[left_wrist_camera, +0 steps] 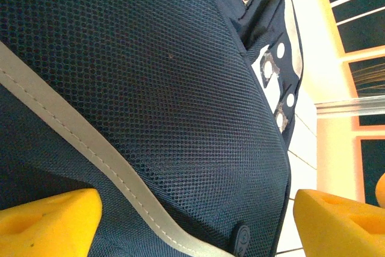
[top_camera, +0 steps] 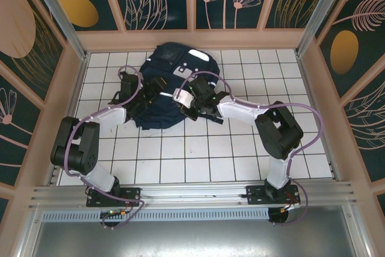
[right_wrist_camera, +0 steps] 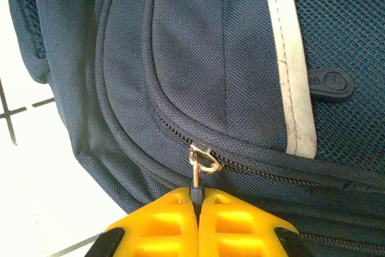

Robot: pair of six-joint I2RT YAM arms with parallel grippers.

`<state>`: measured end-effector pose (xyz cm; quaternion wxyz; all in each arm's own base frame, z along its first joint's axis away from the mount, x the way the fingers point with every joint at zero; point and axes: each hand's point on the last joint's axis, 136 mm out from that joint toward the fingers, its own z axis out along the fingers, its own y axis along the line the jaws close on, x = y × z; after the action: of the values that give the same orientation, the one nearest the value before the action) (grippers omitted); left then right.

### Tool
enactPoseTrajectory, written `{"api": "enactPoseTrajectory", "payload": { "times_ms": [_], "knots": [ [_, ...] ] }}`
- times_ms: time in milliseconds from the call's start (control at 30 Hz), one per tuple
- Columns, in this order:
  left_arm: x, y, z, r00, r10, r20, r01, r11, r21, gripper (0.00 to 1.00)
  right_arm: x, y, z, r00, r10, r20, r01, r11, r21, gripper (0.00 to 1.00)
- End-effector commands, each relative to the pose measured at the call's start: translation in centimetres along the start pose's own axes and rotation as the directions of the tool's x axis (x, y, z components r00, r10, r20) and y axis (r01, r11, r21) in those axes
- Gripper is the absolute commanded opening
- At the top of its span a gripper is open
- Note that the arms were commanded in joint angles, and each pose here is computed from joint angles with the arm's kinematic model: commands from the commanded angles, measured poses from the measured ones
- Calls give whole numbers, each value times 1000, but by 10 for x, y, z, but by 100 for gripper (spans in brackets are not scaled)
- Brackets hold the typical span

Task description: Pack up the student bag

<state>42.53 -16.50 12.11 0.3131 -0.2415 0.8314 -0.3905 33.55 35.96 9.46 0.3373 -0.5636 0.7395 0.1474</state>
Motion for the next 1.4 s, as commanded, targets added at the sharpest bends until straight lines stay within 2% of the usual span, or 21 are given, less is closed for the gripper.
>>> {"api": "enactPoseTrajectory", "payload": {
  "times_ms": [0,133,267,567,633,733,800,833,867,933,967,1000,1033,1100,1200,1300,1367],
  "knots": [
    [36,53,13,994,-54,-94,40,989,-145,84,10,-16,-4,999,0,-35,3,997,74,0],
    [53,97,15,989,-38,-144,-4,960,-281,85,36,-52,-7,991,12,-137,13,983,182,0],
    [56,114,11,987,-62,-151,14,952,-305,84,49,-79,-13,986,51,-156,-19,979,204,0],
    [43,107,0,990,8,-143,-54,944,-325,84,54,-129,-10,983,43,-177,11,955,295,0],
    [44,111,-1,989,6,-145,-55,941,-334,84,59,-141,-8,976,57,-211,20,939,344,0],
    [48,113,-2,989,-6,-151,-46,941,-336,84,59,-143,-5,973,66,-220,14,939,343,0],
    [41,99,-5,991,10,-134,-50,953,-299,83,54,-138,-6,979,81,-189,-16,946,322,0],
    [38,93,-7,992,18,-128,-55,956,-288,84,51,-135,-8,981,93,-170,-36,950,311,5],
    [34,87,-9,992,36,-121,-68,958,-278,84,46,-130,-11,984,111,-137,-67,953,295,15],
    [22,71,-15,992,86,-96,-109,959,-263,86,35,-121,-20,986,153,-67,-130,954,269,38],
    [13,63,-20,990,122,-77,-139,954,-264,90,39,-129,-33,978,207,-27,-192,942,276,58],
    [4,56,-26,987,153,-47,-160,948,-276,98,35,-127,-41,970,242,17,-238,937,256,73],
    [-7,49,-33,983,184,-11,-179,941,-289,99,32,-124,-50,958,282,56,-287,929,234,80],
    [-26,37,-47,967,249,61,-218,924,-314,99,34,-123,-67,930,350,109,-366,904,219,89],
    [-54,27,-72,920,355,167,-270,881,-388,99,57,-127,-90,894,417,163,-448,837,315,95],
    [-81,34,-103,843,476,251,-287,792,-539,99,92,-131,-119,855,457,245,-518,728,450,96],
    [-95,46,-125,788,540,295,-252,720,-646,99,123,-136,-141,822,485,297,-561,609,561,96]
  ]
}}
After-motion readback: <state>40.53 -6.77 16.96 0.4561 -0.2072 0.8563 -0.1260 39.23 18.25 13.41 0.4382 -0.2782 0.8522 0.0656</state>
